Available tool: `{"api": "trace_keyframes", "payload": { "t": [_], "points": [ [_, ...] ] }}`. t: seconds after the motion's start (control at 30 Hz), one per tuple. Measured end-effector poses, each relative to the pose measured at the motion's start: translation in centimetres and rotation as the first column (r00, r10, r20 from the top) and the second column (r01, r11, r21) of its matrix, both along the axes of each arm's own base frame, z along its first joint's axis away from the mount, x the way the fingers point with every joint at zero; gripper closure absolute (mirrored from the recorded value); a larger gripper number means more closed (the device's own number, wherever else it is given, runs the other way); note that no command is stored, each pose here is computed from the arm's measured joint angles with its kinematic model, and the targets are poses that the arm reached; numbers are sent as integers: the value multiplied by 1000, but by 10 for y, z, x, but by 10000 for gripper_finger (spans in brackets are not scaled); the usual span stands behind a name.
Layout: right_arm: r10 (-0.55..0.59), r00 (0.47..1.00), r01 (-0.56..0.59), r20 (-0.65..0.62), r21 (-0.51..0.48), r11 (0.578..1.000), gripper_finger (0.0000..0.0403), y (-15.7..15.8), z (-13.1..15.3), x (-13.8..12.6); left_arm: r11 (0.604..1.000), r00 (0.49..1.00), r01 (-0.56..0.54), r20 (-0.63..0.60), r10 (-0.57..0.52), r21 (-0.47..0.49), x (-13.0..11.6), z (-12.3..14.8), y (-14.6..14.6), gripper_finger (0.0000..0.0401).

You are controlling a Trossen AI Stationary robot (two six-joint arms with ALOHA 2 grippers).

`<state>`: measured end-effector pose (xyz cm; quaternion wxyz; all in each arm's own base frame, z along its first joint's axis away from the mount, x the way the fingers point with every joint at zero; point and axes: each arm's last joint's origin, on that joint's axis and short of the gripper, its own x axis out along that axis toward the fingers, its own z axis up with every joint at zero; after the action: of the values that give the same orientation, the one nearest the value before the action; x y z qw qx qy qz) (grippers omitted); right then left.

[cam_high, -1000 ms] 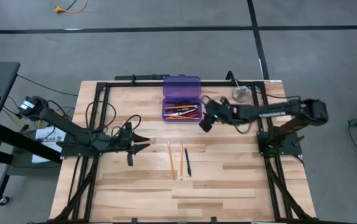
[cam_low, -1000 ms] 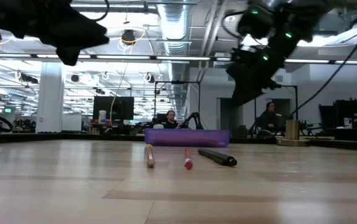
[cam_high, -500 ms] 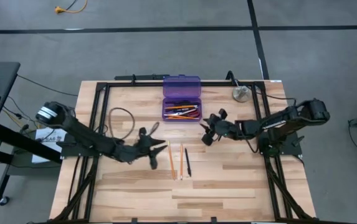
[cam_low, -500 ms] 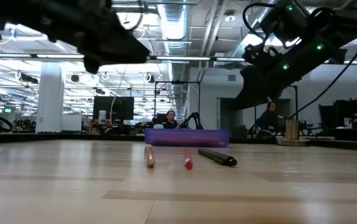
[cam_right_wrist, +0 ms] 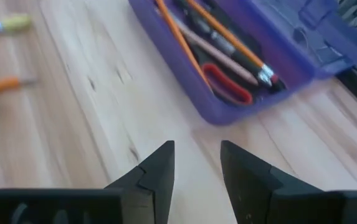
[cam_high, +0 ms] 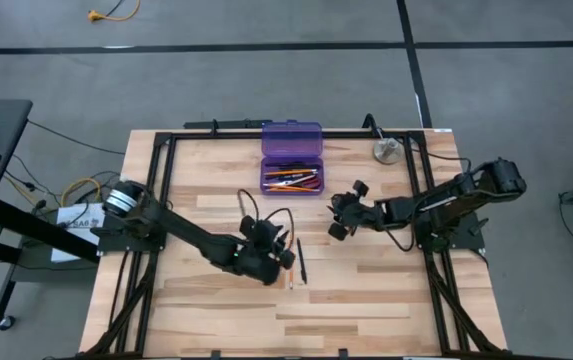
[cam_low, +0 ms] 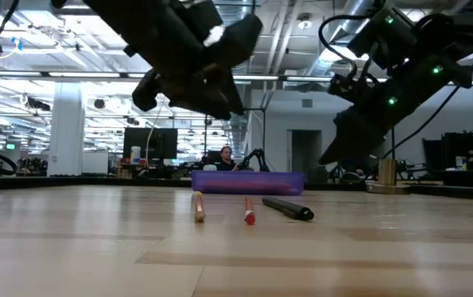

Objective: Pick & place school supplies into a supply box
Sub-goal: Put the orange pencil into the violet supply box

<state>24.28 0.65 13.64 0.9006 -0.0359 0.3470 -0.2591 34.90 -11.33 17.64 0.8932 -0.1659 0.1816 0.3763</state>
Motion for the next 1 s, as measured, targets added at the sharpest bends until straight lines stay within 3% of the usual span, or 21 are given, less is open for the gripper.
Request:
{"api": "trace_keyframes", "payload": {
  "t": [0.17, 0.3, 0.67, 1.0],
  "points": [
    [6, 997, -7, -75, -6, 1000, 280, 1, -5, -5, 991, 990, -122, -83, 118, -48, 12, -3, -2, 305],
    [22, 992, -24, -126, -12, 1000, 280, 3, -7, -9, 966, 975, -199, -130, 179, -163, 16, -4, 2, 305],
    [85, 983, -92, -163, -35, 995, 280, 11, -8, -10, 887, 961, -274, -130, 242, -372, 17, -8, 5, 305],
    [96, 974, -105, -203, -36, 994, 280, 12, -10, -13, 883, 958, -283, -74, 276, -374, 13, -12, -12, 305]
  ]
}}
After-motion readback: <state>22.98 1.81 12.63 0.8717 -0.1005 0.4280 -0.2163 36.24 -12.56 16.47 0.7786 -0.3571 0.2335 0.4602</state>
